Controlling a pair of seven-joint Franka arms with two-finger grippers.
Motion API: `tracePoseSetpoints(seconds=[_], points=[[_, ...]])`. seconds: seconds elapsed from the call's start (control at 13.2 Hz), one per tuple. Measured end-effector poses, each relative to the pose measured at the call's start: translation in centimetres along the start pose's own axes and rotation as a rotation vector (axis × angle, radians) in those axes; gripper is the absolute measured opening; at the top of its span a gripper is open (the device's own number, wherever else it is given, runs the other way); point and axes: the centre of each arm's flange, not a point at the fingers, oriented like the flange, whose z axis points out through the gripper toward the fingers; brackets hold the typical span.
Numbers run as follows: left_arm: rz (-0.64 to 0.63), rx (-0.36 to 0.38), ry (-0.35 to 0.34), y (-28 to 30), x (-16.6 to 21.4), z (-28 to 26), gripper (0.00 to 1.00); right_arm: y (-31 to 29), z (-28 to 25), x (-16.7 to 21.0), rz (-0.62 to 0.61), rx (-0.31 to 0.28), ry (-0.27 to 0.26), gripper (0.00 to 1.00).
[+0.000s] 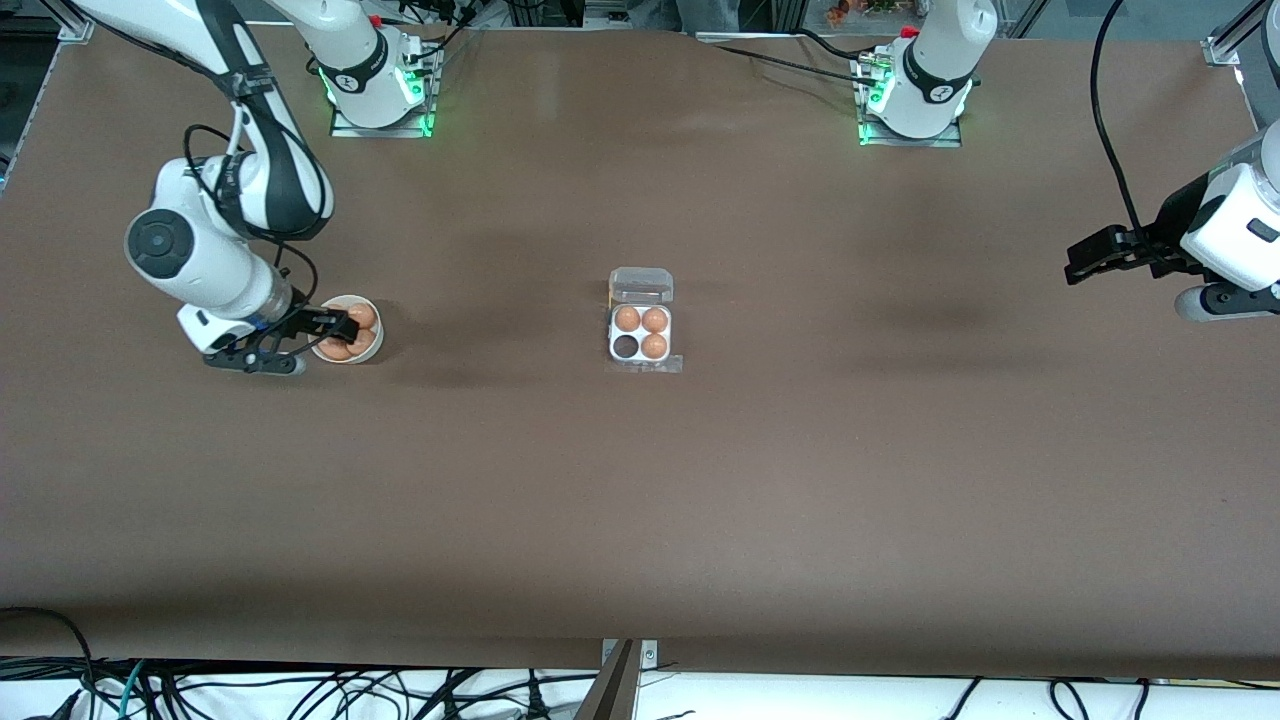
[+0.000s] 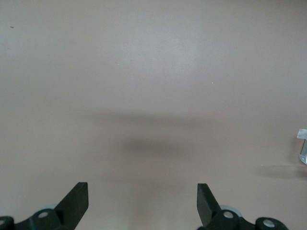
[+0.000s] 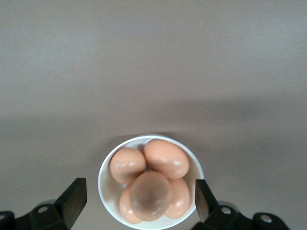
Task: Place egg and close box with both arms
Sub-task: 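Lower the right gripper over the white egg bowl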
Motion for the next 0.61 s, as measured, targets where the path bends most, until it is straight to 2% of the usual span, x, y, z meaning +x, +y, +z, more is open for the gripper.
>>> tracePoseSetpoints(seconds=[0.61], points=[[0.0,0.0,-0.001,0.0,0.0,0.1,1.0,-0.4,2.2,-1.5,-0.013,-0.006,-0.049,1.0]])
